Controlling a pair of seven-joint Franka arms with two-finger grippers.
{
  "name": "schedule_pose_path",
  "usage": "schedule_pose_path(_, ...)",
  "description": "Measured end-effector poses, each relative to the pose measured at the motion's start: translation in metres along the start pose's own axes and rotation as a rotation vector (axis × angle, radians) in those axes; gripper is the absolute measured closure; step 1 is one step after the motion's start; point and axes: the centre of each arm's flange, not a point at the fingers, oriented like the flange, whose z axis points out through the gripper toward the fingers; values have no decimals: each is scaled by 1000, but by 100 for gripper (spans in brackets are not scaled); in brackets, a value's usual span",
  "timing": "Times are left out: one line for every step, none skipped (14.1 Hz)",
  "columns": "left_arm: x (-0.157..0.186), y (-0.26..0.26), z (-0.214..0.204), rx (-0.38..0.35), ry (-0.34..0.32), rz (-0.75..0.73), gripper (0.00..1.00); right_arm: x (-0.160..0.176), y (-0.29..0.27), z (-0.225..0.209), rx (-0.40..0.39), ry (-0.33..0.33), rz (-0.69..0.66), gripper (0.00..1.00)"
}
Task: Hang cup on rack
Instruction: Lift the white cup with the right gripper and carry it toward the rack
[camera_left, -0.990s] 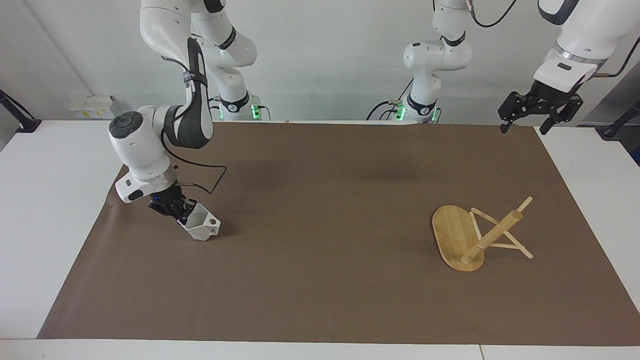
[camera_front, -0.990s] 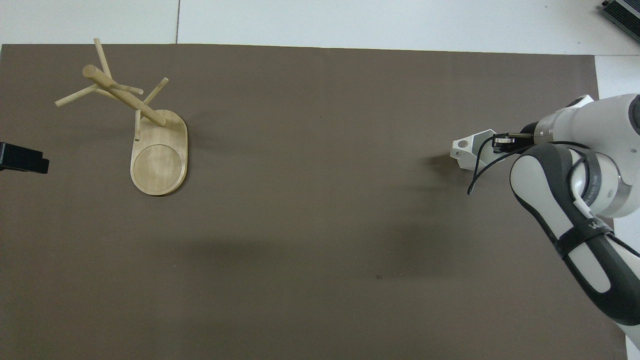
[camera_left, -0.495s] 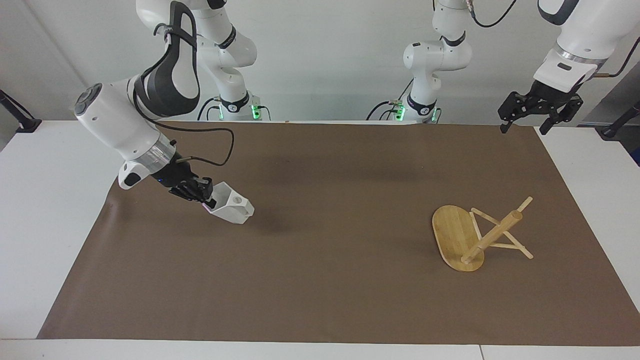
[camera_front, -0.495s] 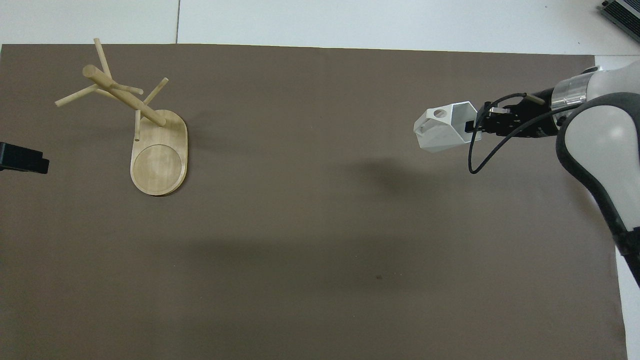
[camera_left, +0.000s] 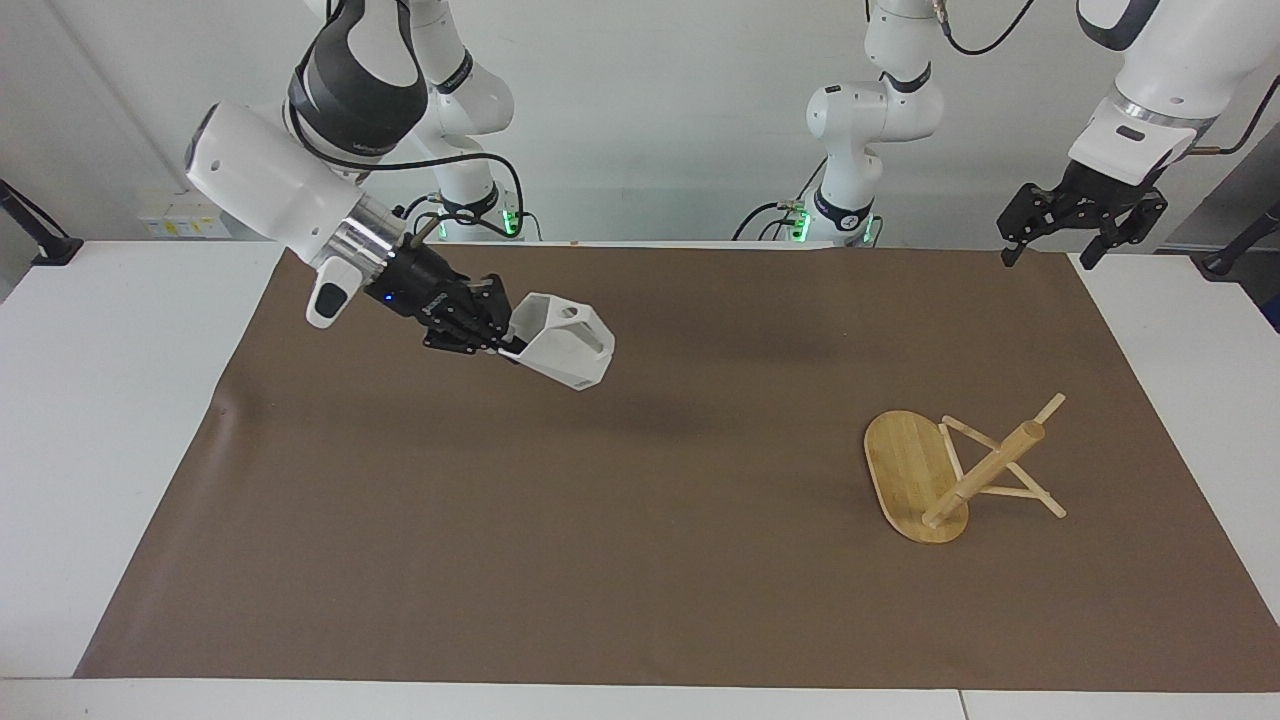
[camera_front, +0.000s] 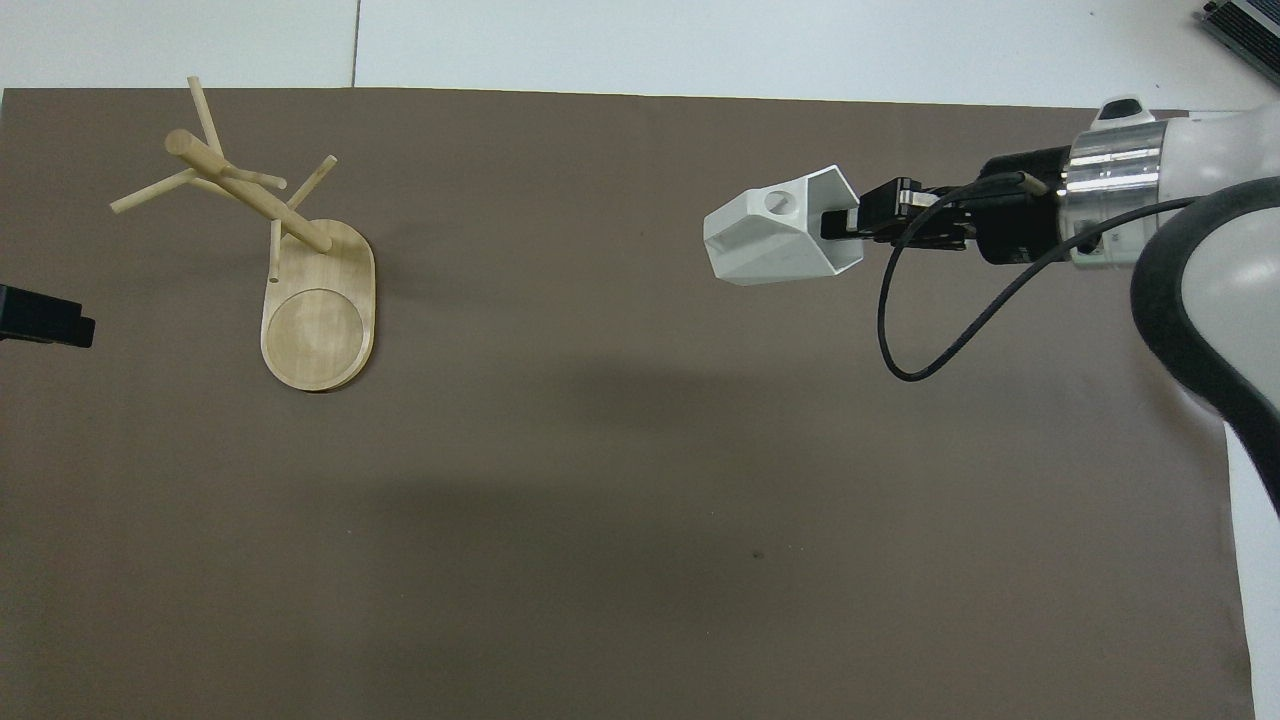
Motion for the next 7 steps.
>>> schedule_pose_path(0,0,0,0,-1,-1,0,-2,-11,8,20,4,-21,94)
schedule_pose_path(0,0,0,0,-2,-1,0,-3,-22,15,39,20,-34,94)
schedule_pose_path(0,-1,0,0,-2,-1,0,-4,-33,22,60,39,-40,94)
schedule_pose_path(0,-1,0,0,-2,-1,0,-5,-43,29,81,54,-42,94)
schedule_pose_path(0,-1,0,0,-2,-1,0,-7,-50,36,100,60,-41,94)
schedule_pose_path(0,-1,0,0,-3,-1,0,-10,-55,44,116,57,-36,94)
schedule_pose_path(-1,0,1,-1,-5,-1,0,-11,-55,51,131,52,-23,94)
